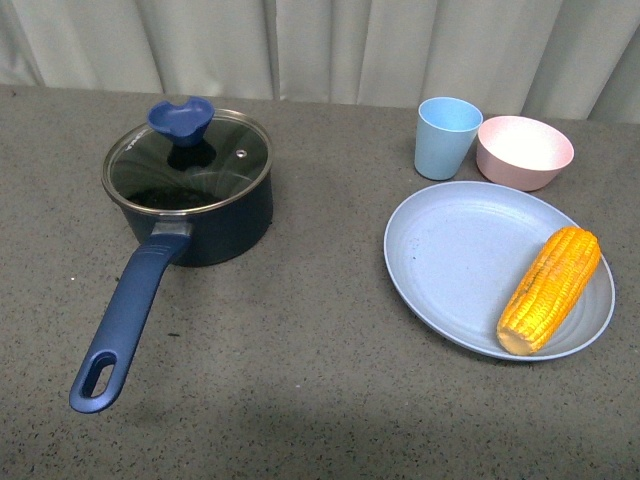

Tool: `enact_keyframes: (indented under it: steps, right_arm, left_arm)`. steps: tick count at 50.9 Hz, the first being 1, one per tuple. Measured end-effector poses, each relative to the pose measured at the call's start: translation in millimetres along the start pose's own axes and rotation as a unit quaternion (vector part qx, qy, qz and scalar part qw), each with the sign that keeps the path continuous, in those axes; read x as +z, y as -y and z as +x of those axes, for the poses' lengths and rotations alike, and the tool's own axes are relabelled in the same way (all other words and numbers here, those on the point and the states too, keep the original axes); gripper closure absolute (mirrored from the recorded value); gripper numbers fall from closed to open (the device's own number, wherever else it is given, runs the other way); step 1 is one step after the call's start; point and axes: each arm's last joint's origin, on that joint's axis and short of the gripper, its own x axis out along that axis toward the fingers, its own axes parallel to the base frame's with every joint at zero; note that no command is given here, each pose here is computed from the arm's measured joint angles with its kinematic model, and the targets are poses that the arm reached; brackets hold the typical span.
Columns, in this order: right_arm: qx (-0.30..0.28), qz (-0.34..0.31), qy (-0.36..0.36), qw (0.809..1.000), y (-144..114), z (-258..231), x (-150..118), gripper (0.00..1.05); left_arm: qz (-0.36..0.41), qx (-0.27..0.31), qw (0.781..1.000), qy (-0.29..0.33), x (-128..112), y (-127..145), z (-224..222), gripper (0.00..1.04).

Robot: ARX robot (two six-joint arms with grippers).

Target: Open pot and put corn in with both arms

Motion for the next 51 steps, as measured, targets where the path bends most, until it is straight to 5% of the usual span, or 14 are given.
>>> enact_keyframes:
  steps: [51]
  right_arm:
    - [0.000,0.000,0.000,1.000,0.0,0.0,0.0,0.09]
  left_arm:
    - [0.000,0.000,1.000,0.000,0.0,0.0,0.0,0.07]
